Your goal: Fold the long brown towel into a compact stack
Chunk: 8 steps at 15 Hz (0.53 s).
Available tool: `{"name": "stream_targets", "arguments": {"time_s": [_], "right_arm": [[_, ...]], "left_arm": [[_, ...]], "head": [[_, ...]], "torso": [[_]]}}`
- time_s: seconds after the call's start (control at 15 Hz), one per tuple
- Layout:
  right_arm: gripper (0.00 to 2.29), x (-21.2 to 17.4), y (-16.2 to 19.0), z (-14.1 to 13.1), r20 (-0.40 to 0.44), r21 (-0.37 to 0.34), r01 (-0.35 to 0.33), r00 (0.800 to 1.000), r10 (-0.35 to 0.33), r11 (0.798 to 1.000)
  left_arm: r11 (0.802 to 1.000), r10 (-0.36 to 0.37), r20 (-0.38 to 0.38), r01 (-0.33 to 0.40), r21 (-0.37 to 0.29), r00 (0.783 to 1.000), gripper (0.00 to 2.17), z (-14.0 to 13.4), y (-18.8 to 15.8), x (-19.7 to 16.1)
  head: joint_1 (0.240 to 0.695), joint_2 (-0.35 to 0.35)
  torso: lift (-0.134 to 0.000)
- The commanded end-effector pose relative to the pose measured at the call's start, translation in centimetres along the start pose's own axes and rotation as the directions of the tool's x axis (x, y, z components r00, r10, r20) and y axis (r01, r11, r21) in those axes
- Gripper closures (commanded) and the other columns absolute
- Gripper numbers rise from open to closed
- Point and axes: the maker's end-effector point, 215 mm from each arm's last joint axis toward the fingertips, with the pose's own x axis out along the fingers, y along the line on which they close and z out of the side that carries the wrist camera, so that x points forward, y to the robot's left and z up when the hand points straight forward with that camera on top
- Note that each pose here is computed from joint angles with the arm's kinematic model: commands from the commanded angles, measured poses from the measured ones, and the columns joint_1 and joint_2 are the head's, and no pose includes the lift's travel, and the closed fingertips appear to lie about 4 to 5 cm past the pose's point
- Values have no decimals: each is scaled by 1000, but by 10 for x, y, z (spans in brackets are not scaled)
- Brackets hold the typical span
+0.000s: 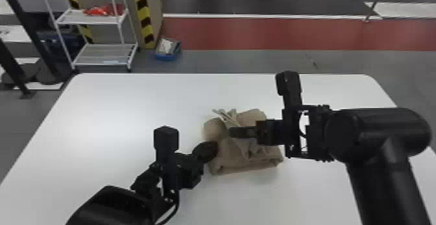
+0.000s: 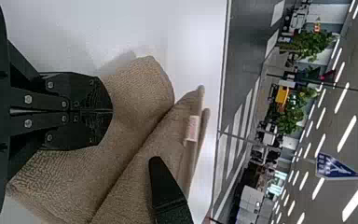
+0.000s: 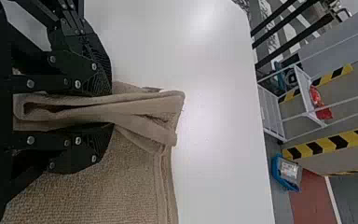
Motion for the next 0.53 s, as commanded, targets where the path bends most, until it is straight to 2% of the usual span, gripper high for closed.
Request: {"name": "stream_targets", "arguments": {"time_s": [0.0, 0.07, 0.27, 0.47], "right_arm": [[343, 1, 4, 2, 15, -2, -15, 1000, 15, 1000], [-1, 1, 5, 11, 67, -12, -36, 997, 37, 999], [19, -10, 6, 8, 119, 44, -100, 988, 94, 994], [49, -45, -15, -2, 177, 76, -89, 982, 74, 993]], "left_arm": [[1000, 3, 1, -3, 0, 1000, 1420, 0, 1, -1], [1000, 3, 1, -3, 0, 1000, 1420, 0, 1, -1], [1000, 5, 2, -5, 0, 1000, 1420, 0, 2, -1], [1000, 7, 3, -7, 1, 1000, 1416, 0, 3, -2]], "head": [[695, -11], [695, -9], [695, -2], [695, -13]], "torso": [[-125], [-125], [-125], [-125]]}}
